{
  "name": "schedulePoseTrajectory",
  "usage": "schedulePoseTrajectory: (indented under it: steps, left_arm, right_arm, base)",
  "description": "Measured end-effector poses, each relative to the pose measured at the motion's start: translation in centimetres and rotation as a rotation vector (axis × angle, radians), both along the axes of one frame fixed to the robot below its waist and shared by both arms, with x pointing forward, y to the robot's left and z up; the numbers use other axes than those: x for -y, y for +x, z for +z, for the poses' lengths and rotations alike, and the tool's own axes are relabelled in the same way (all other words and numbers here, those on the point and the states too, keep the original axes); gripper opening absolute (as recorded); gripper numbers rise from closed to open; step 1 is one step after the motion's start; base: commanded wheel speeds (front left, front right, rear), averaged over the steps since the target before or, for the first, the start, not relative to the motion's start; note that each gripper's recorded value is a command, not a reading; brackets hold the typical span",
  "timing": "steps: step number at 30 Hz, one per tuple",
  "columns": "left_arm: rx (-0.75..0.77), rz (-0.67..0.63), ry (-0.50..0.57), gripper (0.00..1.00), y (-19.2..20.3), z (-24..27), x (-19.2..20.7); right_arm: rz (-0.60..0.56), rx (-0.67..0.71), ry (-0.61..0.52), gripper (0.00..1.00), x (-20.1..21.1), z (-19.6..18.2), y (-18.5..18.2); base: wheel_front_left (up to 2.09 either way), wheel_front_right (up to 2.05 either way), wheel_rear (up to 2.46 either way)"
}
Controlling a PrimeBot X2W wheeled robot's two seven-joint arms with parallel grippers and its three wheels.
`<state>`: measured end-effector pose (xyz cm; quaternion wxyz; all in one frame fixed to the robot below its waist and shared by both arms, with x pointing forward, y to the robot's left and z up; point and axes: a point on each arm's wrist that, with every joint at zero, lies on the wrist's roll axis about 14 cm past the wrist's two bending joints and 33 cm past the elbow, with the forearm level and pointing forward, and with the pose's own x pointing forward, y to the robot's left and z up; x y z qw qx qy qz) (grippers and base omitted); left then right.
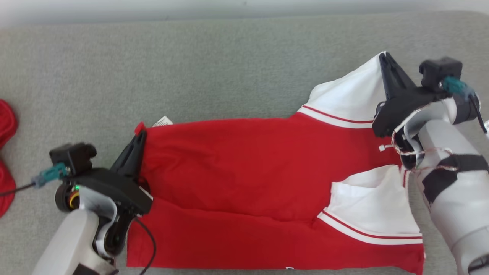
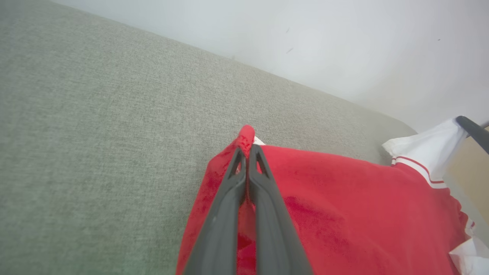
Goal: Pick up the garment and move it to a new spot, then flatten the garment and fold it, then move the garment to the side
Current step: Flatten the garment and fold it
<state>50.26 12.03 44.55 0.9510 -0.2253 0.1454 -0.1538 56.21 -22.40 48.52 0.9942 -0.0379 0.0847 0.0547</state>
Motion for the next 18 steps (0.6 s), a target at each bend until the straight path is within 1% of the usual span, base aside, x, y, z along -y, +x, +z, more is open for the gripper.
schedulePoseTrajectory:
  steps: [4, 5, 12, 13, 18]
  left_arm:
    - [0.001, 0.011, -0.016, 0.00, -1.2, 0.0, 0.2]
    - [0.001, 0.011, -0.016, 0.00, -1.2, 0.0, 0.2]
    - [0.015, 0.039, -0.039, 0.00, -3.2, 0.5, 0.1]
    - [0.026, 0.049, -0.047, 0.00, -3.7, 0.7, 0.1]
    - [0.049, 0.085, -0.081, 0.00, -5.4, 1.1, -0.1]
  right_arm:
    - [0.004, 0.066, 0.047, 0.00, 0.5, 1.3, -2.3]
    - [0.004, 0.066, 0.047, 0.00, 0.5, 1.3, -2.3]
    - [-0.020, 0.082, 0.144, 0.00, 1.6, 0.0, -9.1]
    - [-0.030, 0.073, 0.176, 0.00, 1.6, -0.7, -11.3]
    - [-0.094, 0.056, 0.245, 0.00, 2.5, -2.0, -15.6]
  base:
    - [0.00, 0.00, 0.00]
    - [0.00, 0.00, 0.00]
    - [0.00, 0.00, 0.00]
    - [0.00, 0.00, 0.00]
    - [0.00, 0.00, 0.00]
